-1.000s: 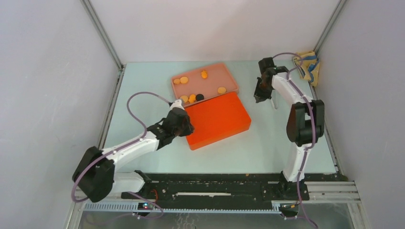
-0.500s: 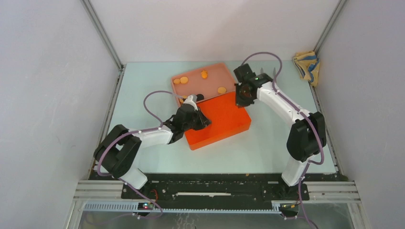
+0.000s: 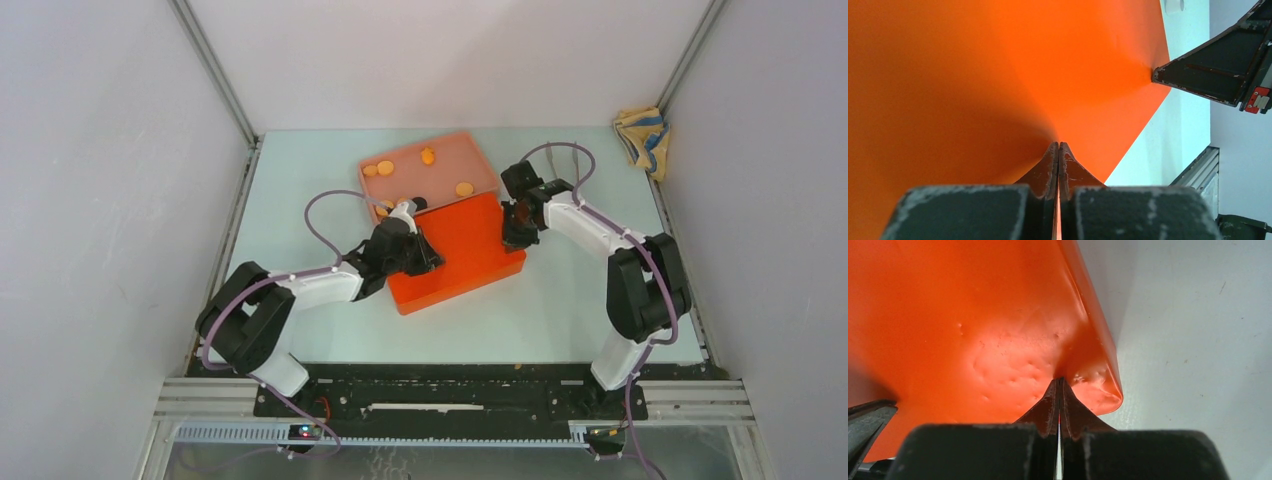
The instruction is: Pack the cookies
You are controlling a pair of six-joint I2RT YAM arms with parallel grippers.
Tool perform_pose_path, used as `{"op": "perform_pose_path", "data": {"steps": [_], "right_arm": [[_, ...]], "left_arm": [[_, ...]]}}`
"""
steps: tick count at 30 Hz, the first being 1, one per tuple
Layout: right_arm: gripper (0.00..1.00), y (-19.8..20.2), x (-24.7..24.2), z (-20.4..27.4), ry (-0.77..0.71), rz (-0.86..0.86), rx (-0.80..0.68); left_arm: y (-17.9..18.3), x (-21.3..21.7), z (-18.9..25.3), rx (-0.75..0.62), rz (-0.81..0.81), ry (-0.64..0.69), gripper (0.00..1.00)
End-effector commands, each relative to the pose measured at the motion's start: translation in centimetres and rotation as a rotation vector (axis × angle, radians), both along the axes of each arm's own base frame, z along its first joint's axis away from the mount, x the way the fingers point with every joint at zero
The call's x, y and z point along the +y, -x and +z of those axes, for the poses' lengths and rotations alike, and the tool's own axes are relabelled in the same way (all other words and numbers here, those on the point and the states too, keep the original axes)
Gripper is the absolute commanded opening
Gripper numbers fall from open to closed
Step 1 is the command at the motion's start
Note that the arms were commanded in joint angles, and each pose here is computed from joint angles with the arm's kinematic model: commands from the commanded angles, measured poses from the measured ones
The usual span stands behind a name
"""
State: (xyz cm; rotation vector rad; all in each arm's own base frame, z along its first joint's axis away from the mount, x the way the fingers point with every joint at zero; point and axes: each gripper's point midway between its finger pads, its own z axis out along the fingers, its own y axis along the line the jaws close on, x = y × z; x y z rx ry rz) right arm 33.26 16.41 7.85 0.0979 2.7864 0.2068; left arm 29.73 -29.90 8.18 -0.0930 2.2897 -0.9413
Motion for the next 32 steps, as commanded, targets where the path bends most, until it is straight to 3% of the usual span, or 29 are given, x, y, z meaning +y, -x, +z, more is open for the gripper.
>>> {"op": "perform_pose_path", "data": {"steps": [1,7,12,16,29,32], "right_arm": [[0.0,-0.5,-0.2,1.5,0.035,0.02,-0.082],[0.0,-2.1,1.0,7.0,0.047,0.059,-0.244],[0.18,-3.1,1.8,9.9,0.059,0.082,-0.335],[0.27,-3.5,2.1,10.7,0.055,0.083,-0.365],[0.33,-3.5,1.3,10.5,0.093,0.059,-0.384],[0.41,-3.4,1.2,10.3,0.105,0.056,-0.375]], "left_arm": [[0.7,1.1,0.2,0.01,-0.011,-0.095,0.0],[0.2,3.4,4.8,-0.099,0.057,-0.154,0.0],[0.7,7.2,9.2,-0.22,0.169,-0.217,0.0],[1.3,10.3,11.4,-0.286,0.257,-0.248,0.0],[1.9,12.2,12.2,-0.311,0.305,-0.285,0.0],[1.9,12.4,12.1,-0.31,0.312,-0.289,0.0]]}}
